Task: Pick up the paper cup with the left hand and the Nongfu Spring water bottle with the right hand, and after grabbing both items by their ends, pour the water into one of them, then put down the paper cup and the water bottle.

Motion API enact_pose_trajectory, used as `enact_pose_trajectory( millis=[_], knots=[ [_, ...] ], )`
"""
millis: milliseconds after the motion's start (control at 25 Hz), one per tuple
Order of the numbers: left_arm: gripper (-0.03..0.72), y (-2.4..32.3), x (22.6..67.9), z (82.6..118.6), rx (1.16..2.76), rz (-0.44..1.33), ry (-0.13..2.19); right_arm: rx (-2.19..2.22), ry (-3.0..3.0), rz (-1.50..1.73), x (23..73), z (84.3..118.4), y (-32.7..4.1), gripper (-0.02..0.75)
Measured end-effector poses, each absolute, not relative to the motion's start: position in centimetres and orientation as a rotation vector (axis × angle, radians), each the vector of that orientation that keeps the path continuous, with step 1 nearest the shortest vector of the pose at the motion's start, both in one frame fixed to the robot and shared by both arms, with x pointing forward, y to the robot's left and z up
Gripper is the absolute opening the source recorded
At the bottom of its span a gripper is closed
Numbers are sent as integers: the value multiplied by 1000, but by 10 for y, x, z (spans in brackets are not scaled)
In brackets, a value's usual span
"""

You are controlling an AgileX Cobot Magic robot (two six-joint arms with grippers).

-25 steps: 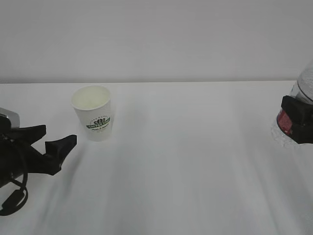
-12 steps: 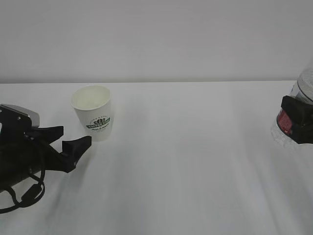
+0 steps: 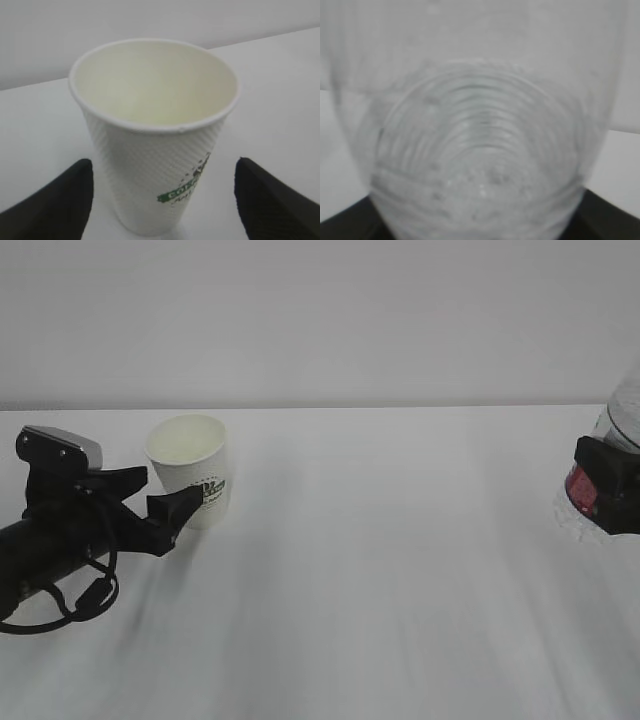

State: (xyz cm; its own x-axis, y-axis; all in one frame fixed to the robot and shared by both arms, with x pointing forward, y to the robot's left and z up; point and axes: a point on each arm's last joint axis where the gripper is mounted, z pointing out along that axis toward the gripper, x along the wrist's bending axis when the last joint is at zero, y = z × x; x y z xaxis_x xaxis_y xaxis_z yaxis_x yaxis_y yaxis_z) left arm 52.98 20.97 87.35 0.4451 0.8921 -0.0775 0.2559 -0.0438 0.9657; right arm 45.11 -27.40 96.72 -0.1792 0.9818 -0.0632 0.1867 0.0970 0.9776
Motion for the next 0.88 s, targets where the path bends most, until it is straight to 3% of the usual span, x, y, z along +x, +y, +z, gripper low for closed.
enact_pose_trajectory(
  millis=[880],
  knots=[
    [681, 200, 566, 857, 1629, 659, 1069, 1203, 1525, 1173, 451, 967, -274, 476]
  ],
)
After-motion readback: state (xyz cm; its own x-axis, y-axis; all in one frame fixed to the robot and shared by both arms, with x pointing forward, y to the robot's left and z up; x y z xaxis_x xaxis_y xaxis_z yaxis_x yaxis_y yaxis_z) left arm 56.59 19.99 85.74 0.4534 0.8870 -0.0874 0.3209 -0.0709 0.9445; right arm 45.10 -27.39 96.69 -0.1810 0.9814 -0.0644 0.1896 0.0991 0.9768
